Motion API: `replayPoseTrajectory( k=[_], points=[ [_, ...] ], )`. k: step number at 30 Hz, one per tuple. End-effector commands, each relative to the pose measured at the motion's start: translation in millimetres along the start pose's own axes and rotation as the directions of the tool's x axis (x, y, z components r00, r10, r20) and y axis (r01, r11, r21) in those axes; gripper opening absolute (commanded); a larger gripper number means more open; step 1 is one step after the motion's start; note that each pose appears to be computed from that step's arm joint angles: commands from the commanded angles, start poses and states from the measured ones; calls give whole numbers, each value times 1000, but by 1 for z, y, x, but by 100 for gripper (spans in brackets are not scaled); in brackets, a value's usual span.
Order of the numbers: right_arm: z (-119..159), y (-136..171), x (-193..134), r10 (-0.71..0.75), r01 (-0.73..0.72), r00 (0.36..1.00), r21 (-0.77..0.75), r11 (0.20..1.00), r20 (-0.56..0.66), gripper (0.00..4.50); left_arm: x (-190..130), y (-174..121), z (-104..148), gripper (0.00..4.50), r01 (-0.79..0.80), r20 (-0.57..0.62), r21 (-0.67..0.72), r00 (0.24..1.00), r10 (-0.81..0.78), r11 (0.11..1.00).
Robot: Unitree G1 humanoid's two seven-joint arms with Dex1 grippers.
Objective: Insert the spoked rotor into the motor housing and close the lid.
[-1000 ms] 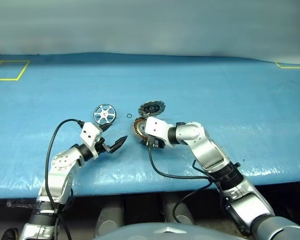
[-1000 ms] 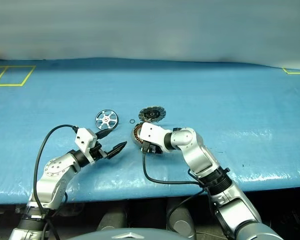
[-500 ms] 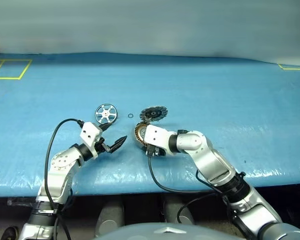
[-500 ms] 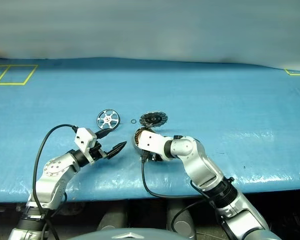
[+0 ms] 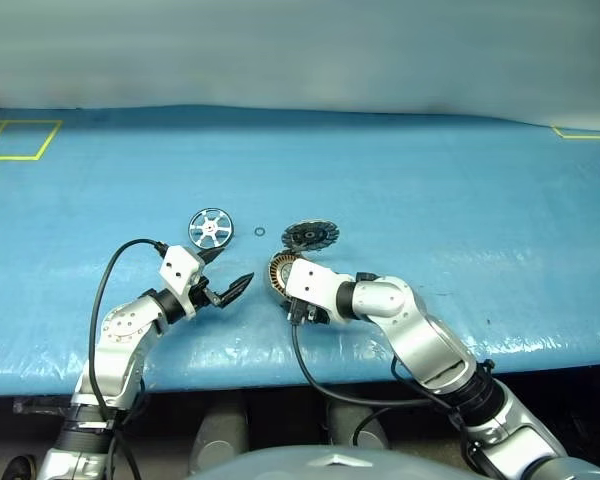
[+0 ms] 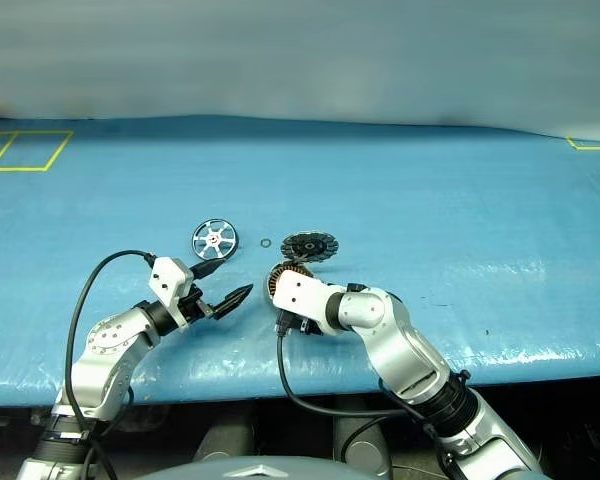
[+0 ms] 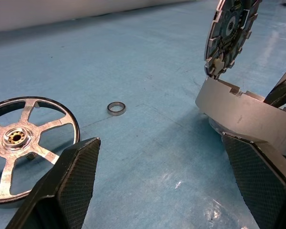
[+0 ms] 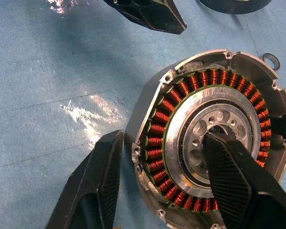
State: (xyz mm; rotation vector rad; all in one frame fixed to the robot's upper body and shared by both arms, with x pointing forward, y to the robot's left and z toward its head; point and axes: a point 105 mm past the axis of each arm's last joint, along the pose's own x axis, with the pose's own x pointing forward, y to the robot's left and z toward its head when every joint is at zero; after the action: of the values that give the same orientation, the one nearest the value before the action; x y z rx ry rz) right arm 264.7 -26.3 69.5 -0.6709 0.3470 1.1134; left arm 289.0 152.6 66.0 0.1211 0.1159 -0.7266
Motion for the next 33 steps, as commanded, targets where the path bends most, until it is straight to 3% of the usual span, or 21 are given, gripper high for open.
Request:
replayPoseTrajectory(
  k=[1,3,13,16,22,27,32,33],
  points=[
    [-1,4,0,14,-15,1000,20,1000,7,382,-1,1,15,450,-2,46,40,999,0,999],
    [7,2,-3,-1,-1,999,35,999,47,447,-1,1,15,450,-3,46,40,999,1,999],
    [50,-7,-38,-92,62,958,118,991,270,447,2,0,15,450,19,40,43,999,-21,999],
    [45,-15,-47,-144,102,950,160,982,278,447,6,0,16,450,29,46,47,998,-31,998],
    [9,-24,-58,-220,174,957,235,957,191,447,19,15,21,450,-9,59,38,998,7,999],
    [4,-26,-60,-257,207,950,258,944,178,447,28,33,9,450,-40,-18,23,999,41,999],
    [3,-27,-59,-284,233,942,266,936,176,450,35,45,-4,323,-59,-83,18,995,60,998],
    [3,-26,-58,-285,233,942,267,935,176,450,38,45,-5,323,-49,-84,9,995,49,999]
  ],
)
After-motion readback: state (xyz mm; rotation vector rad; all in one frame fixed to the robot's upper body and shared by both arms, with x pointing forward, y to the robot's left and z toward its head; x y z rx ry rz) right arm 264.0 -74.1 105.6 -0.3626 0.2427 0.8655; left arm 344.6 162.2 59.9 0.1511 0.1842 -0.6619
